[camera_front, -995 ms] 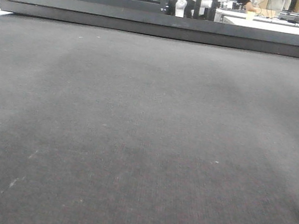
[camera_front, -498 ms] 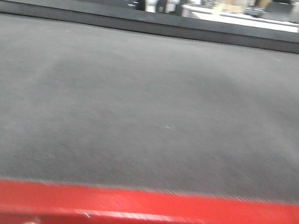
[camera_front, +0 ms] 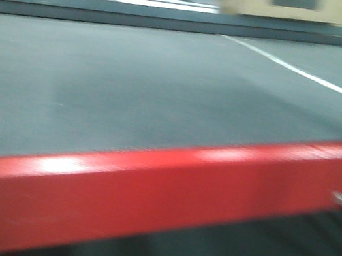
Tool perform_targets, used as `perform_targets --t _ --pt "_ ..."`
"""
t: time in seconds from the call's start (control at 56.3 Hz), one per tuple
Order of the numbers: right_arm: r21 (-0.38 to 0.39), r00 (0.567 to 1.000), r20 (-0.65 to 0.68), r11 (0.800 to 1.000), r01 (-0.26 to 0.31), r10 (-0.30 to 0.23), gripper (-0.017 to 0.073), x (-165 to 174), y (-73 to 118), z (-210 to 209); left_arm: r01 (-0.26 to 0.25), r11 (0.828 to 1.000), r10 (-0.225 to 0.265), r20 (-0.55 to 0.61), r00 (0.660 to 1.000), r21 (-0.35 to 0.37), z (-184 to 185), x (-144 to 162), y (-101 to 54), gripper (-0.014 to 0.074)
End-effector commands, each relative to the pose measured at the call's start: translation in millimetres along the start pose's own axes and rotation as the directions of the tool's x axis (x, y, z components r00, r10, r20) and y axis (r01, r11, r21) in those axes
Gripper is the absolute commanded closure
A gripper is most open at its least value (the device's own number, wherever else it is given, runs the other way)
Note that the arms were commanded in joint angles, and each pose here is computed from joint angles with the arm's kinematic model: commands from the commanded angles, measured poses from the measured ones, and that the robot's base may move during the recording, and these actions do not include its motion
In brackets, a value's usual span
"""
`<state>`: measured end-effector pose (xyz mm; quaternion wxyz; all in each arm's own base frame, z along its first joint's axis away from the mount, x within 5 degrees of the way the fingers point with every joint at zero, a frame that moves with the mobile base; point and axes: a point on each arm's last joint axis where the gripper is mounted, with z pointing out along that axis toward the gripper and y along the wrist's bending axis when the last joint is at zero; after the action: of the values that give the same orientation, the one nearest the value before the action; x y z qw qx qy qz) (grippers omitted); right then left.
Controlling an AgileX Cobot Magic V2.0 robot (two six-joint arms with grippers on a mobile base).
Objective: Grab white bin and place on right shelf
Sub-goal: 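Hold the bin raised with both grippers while backing away, then carry the bin with both grippers while driving to the steel shelf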
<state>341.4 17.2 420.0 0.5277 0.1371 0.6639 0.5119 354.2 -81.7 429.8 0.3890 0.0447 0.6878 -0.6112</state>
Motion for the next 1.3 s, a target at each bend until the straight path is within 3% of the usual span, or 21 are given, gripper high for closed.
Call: perform_targets --t 0.0,1.28 --pt "-0.186 0.999 -0.039 0.983 0.009 -0.016 0.05 4.2 45.6 -7.7 -0.048 0.958 0.099 -0.17 0.981 0.284 -1.2 21.1 -58.7 0.072" --pt "-0.184 0.999 -0.036 0.983 0.009 -0.016 0.05 3.9 45.3 -7.8 -0.048 0.958 0.099 -0.17 0.981 0.284 -1.2 21.1 -58.7 0.072"
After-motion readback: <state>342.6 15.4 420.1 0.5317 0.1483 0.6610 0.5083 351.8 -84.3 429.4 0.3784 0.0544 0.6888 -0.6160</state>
